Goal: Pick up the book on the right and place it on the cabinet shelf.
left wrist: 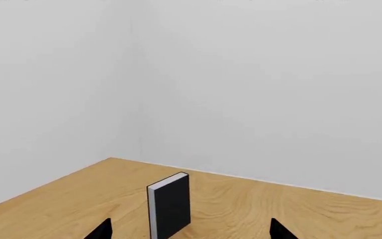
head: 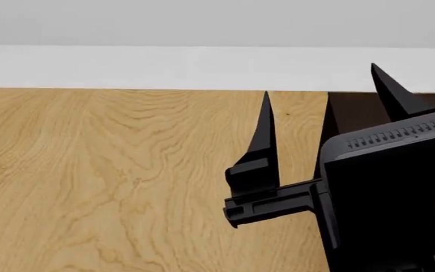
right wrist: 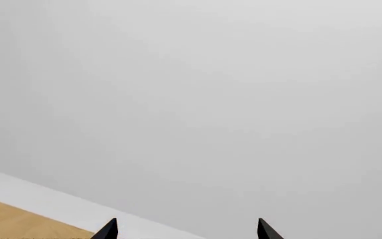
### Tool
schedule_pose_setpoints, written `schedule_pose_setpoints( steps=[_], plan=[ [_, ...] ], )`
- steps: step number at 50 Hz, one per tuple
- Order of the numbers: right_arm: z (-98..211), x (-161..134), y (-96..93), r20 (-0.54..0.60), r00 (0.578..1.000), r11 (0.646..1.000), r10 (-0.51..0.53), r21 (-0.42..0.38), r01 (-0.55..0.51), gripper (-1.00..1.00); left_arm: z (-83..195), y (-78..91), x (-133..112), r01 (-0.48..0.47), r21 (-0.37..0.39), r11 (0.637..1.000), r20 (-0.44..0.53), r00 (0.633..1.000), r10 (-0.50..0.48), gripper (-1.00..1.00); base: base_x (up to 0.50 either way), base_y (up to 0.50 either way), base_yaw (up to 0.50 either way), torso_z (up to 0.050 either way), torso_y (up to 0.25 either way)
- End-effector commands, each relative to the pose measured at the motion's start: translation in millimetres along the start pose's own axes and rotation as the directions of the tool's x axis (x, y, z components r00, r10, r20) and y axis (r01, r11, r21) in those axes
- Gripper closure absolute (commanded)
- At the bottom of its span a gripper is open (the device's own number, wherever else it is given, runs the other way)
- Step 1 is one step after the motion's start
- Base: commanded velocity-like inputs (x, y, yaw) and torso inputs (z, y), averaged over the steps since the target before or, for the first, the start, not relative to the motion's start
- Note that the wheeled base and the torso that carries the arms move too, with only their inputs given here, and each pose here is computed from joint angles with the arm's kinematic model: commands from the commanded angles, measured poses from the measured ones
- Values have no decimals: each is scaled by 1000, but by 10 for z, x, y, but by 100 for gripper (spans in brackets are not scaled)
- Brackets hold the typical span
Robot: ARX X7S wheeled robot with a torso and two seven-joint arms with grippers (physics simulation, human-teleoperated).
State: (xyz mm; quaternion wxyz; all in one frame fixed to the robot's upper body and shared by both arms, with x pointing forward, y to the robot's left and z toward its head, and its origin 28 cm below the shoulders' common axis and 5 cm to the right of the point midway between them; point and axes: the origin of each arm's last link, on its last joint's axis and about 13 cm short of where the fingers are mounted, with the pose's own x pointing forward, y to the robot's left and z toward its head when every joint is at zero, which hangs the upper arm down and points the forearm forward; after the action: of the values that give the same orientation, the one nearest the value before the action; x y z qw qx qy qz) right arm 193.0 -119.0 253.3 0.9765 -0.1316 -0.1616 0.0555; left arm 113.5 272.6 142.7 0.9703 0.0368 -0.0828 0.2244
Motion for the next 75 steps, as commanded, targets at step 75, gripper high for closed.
schedule_pose_setpoints(
  steps=[75],
  plan=[
    [245, -974, -226, -105, 760, 762, 641, -28, -647, -100, -104, -11, 15, 20, 2, 1000, -17, 1000, -20, -100, 0, 0, 0, 0, 0]
  ],
)
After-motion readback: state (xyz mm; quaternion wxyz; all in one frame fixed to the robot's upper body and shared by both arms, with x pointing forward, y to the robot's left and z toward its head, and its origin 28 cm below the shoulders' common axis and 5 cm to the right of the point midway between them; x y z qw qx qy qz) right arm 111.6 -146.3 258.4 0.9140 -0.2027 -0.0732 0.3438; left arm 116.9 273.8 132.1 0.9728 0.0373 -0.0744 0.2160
